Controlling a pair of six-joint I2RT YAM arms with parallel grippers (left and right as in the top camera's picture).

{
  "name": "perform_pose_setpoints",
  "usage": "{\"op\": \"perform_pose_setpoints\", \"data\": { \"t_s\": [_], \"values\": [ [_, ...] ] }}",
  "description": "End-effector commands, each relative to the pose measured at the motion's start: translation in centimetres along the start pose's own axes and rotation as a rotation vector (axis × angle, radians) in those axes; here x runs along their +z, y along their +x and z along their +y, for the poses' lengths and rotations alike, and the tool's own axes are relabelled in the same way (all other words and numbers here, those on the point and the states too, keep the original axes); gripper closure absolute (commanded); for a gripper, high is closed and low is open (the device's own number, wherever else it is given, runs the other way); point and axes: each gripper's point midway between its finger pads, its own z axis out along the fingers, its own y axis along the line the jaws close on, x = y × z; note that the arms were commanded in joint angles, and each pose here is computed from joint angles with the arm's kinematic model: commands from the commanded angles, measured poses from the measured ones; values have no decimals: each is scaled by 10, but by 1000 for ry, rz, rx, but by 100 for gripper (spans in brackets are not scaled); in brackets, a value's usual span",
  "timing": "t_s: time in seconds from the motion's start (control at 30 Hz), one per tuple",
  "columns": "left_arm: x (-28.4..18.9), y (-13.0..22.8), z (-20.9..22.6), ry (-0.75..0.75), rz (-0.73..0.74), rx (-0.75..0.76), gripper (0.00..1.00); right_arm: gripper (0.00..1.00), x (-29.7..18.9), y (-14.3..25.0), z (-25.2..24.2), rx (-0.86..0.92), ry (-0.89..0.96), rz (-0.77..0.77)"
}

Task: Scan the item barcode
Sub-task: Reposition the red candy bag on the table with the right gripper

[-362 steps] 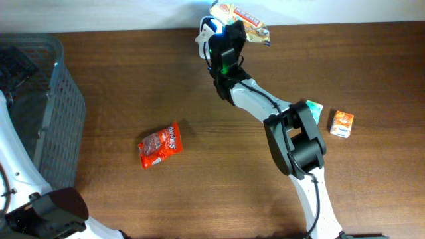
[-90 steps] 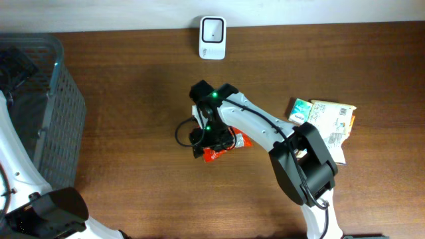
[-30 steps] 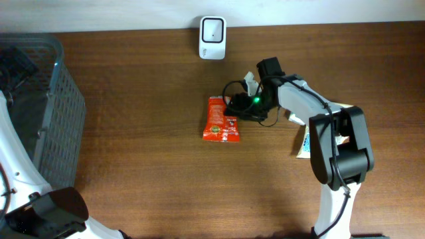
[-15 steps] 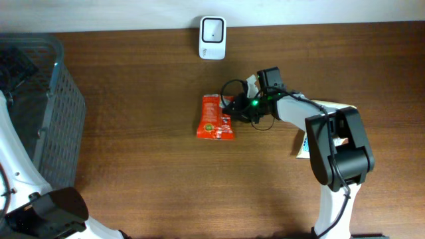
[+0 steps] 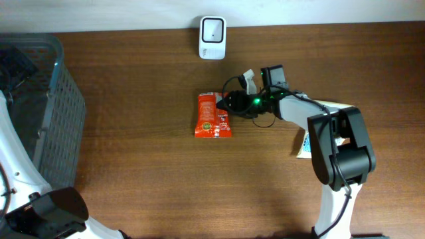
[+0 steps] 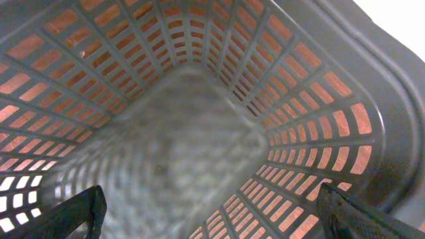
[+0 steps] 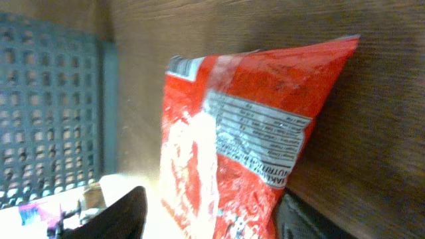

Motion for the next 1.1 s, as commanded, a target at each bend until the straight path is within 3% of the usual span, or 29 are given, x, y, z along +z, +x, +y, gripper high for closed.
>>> {"op": "perform_pose_setpoints", "data": {
  "t_s": [0.0,0.13,0.23,0.3,0.4,0.5,0.53,0.57,0.73,1.07],
  "values": [
    [0,-1,1,-4,-3,-11,1,26,21,4,-10,-53,109,-16],
    [0,-1,1,-4,-3,-11,1,23,38,2,-3,-111,117,-43],
    [0,-1,1,-4,-3,-11,1,26,45,4,-19,-43,169,-55],
    [0,-1,1,-4,-3,-11,1,38,50,7,-28,10,174,-48],
    [0,-1,1,-4,-3,-11,1,66,57,14,-40,95,179,-36],
    [0,-1,1,-4,-3,-11,1,77,59,16,-38,97,161,-27],
    [0,-1,1,-4,-3,-11,1,91,59,17,-33,94,136,-16],
    [0,-1,1,-4,-3,-11,1,96,58,18,-26,91,101,-2],
    [0,-1,1,-4,-3,-11,1,96,35,9,-9,96,45,1],
    [0,-1,1,-4,-3,-11,1,96,-67,-4,38,-126,427,-130]
  ]
}}
